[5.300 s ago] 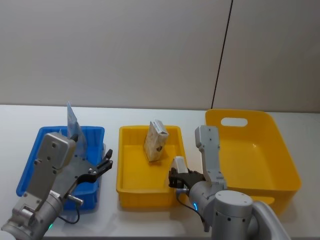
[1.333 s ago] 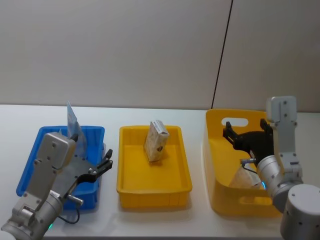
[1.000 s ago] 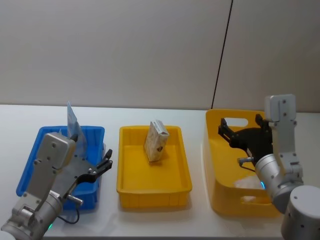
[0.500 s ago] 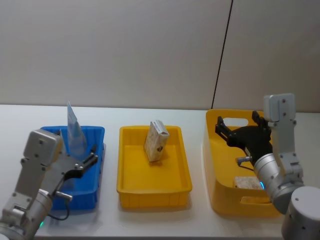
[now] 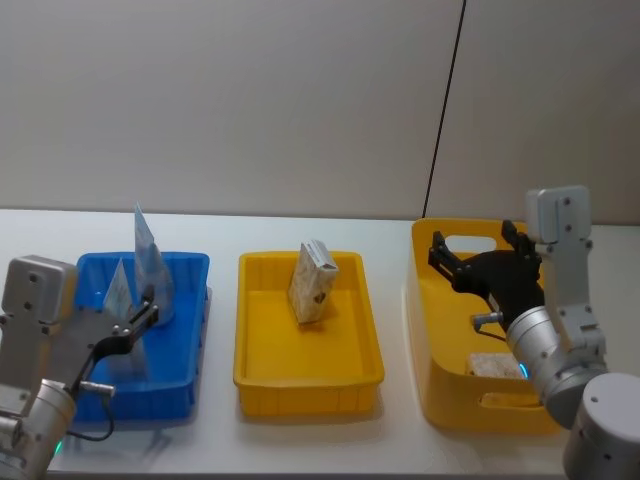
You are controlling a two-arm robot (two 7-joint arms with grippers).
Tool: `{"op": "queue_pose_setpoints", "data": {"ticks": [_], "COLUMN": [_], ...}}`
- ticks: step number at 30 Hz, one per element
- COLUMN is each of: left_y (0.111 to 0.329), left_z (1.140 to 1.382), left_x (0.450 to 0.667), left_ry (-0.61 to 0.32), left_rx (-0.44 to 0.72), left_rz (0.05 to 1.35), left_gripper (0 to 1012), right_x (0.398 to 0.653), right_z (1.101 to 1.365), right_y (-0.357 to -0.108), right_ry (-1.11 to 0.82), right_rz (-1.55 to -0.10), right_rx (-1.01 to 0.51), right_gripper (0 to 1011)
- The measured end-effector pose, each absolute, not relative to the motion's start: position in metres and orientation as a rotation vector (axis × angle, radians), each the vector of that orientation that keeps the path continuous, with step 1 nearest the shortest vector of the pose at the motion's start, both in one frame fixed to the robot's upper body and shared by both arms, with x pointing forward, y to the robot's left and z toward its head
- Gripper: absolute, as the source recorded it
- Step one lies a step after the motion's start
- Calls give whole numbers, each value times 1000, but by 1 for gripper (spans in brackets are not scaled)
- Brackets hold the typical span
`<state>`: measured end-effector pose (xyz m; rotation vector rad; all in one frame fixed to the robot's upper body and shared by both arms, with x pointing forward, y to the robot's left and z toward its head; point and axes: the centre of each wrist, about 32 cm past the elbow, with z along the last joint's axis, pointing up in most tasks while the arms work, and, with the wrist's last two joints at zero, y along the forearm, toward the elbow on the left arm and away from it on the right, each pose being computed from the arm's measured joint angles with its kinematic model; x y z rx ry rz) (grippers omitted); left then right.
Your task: Bimanual collaborative sorting of washing and personal care products
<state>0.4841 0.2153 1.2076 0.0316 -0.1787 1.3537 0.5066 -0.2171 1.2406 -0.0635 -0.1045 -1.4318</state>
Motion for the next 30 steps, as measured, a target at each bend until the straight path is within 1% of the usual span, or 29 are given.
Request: {"op": "queue_pose_setpoints", "data": {"ticks": [13, 23, 30], "left_y": [223, 227, 232], "left_z": [1198, 1191, 1183], "left_x": [493, 501, 511], "left_ry": [-95, -75, -69], "left_rx": [47, 89, 131], "left_rz": [1341, 1333, 1339], "left_gripper": [1001, 1001, 1001], "right_x": [506, 506, 506], "right_z": [1241, 1241, 1241], "right_y": [-217, -217, -217], "right_ry": [-106, -107, -107], "right_rz": [-1429, -1428, -1428], "right_rx": [-63, -62, -62], "right_gripper": [1004, 1004, 1004]}}
